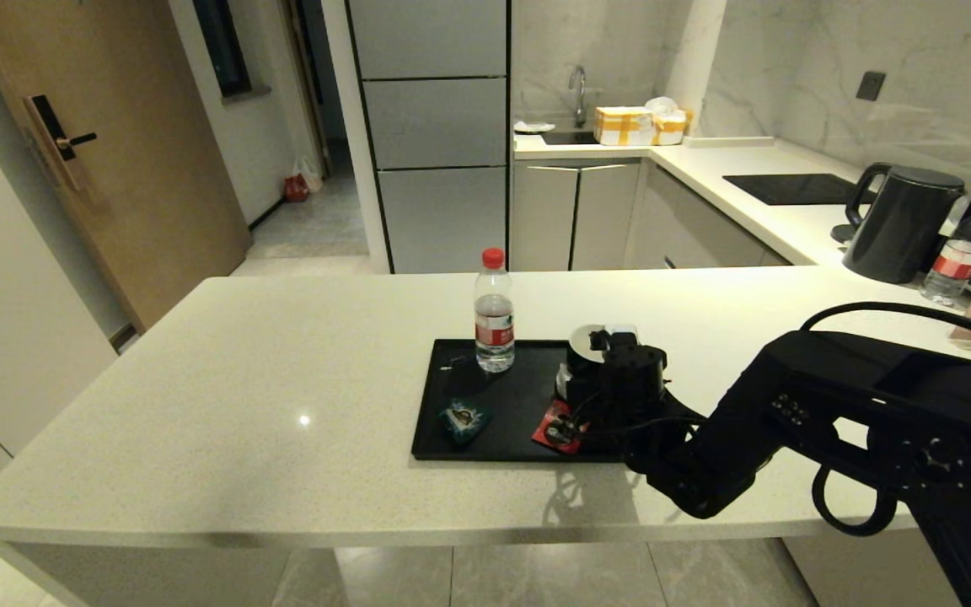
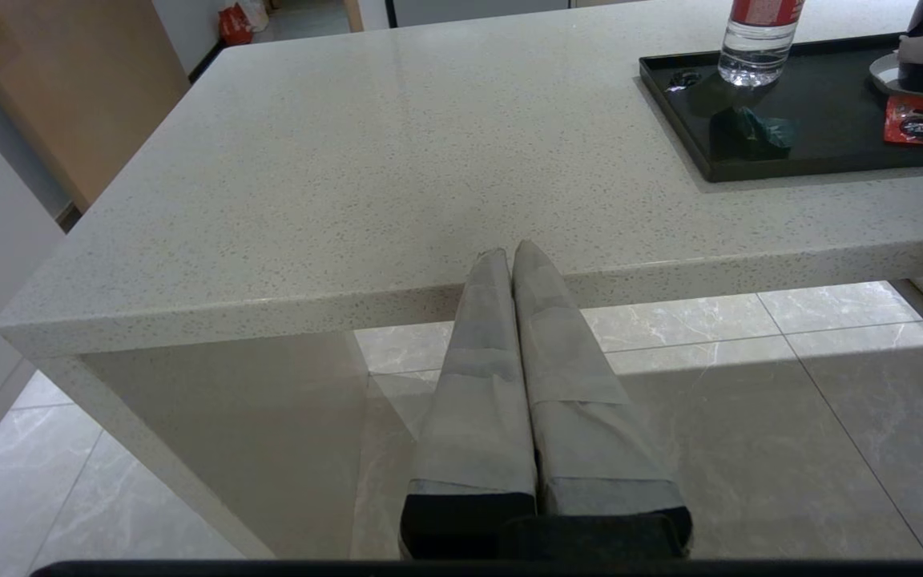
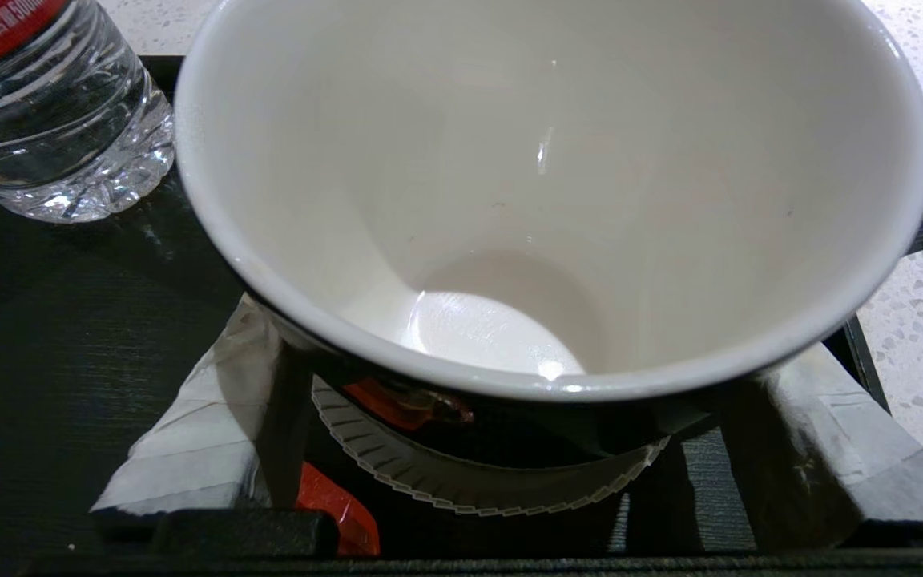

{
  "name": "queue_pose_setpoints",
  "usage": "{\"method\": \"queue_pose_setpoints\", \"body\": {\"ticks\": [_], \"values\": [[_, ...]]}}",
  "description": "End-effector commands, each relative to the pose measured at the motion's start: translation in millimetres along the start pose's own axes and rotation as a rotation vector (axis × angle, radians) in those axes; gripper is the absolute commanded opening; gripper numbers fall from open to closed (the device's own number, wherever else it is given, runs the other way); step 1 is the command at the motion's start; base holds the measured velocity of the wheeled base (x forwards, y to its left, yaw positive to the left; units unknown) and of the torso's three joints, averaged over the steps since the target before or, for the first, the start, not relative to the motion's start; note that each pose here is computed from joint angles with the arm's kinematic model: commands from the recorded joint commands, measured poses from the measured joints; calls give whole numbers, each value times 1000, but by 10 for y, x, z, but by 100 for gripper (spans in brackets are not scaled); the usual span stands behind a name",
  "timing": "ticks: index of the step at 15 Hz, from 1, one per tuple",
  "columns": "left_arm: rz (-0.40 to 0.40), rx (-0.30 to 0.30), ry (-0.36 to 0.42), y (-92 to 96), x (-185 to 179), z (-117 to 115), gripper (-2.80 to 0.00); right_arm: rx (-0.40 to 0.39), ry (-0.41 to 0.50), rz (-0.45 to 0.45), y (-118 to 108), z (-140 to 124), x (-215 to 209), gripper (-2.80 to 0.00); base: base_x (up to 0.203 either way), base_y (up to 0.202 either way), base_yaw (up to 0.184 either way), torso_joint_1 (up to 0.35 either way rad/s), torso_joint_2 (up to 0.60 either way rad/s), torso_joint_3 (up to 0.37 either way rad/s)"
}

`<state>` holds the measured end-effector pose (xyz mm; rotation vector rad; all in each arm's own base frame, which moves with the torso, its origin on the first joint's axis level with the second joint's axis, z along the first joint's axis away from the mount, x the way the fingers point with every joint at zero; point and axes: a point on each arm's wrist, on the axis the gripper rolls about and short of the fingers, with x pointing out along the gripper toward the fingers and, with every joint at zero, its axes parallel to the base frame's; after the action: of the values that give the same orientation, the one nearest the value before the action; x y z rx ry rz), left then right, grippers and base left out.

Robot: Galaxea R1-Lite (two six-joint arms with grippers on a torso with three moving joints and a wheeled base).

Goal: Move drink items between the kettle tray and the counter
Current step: Pick up the tea cup, then place it on the right

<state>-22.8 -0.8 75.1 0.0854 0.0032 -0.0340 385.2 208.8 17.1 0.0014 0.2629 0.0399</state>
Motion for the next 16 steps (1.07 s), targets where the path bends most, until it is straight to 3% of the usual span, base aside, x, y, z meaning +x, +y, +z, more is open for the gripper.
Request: {"method": "queue_pose_setpoints", "body": {"ticks": [1,8,14,16], "values": [[0,0,0,0,0,0,-280,12,-23,1,-3,98,-38,-280,0,0,0,0,0,0],[0,0,0,0,0,0,-280,9,-48,-8,-61,270,-104,-280,0,0,0,0,0,0],[0,0,0,0,0,0,-280,25,-16,-165,-657,429,205,-280,0,0,0,0,0,0],[0,0,0,0,0,0,-280,32,-17,-187,-751,455,248,-280,0,0,0,0,0,0]]}}
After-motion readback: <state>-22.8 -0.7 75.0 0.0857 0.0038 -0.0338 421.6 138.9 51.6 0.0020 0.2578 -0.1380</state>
